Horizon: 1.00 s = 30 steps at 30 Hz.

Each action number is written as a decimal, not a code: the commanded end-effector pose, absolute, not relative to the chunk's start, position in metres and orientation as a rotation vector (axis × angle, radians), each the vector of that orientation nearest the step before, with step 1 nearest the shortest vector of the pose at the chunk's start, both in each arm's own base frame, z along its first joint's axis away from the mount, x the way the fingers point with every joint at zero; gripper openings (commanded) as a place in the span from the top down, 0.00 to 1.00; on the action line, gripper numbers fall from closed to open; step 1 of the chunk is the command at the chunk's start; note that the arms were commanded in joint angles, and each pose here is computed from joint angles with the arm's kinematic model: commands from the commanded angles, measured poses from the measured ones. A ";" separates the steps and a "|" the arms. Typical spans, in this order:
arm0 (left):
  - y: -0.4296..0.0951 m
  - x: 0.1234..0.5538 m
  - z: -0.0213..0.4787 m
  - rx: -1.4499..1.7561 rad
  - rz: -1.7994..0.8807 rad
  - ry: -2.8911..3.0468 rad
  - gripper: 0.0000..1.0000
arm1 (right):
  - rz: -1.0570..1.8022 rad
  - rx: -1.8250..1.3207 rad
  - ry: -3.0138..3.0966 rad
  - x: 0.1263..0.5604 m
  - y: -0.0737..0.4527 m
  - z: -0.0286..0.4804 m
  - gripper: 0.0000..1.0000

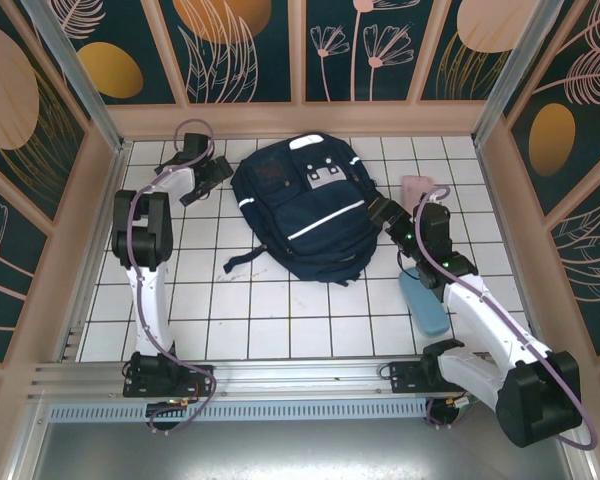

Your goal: Pack the student bag

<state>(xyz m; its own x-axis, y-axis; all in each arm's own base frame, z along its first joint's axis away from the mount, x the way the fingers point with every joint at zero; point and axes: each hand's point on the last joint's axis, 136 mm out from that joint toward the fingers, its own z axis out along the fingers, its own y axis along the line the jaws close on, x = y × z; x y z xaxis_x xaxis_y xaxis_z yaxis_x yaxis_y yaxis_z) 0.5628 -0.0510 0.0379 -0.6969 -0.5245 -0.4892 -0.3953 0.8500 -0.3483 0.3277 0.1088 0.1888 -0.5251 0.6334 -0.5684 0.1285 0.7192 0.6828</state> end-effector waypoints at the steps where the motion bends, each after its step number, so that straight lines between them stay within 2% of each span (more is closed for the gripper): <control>1: -0.060 0.506 0.019 -0.751 -0.373 2.546 0.09 | 0.789 0.583 2.033 0.327 0.112 0.202 0.02; 8: -0.066 0.430 0.031 -0.840 -0.463 2.515 0.08 | 0.897 0.569 2.012 0.328 0.125 0.207 0.02; 12: -0.075 0.384 0.021 -0.868 -0.505 2.549 0.08 | 0.932 0.541 2.018 0.329 0.133 0.208 0.03; 19: -0.102 0.327 0.036 -0.777 -0.561 2.587 0.07 | 0.957 0.467 2.076 0.329 0.161 0.204 0.03; 24: -0.105 0.313 0.053 -0.732 -0.605 2.563 0.07 | 0.961 0.421 2.119 0.329 0.185 0.200 0.03; 30: -0.085 0.337 0.104 -0.631 -0.456 2.441 0.07 | 0.981 0.297 2.185 0.328 0.235 0.199 0.04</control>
<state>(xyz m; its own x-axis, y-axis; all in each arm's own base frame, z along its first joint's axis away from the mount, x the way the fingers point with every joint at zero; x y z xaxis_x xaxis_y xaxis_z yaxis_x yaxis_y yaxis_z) 0.3263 -0.0965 0.0795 -0.7498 -0.5598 -0.3527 -0.3594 0.7922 -0.4932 0.3230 0.2113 0.1813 -0.7221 0.4923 -0.4860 -0.0142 0.6919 0.7219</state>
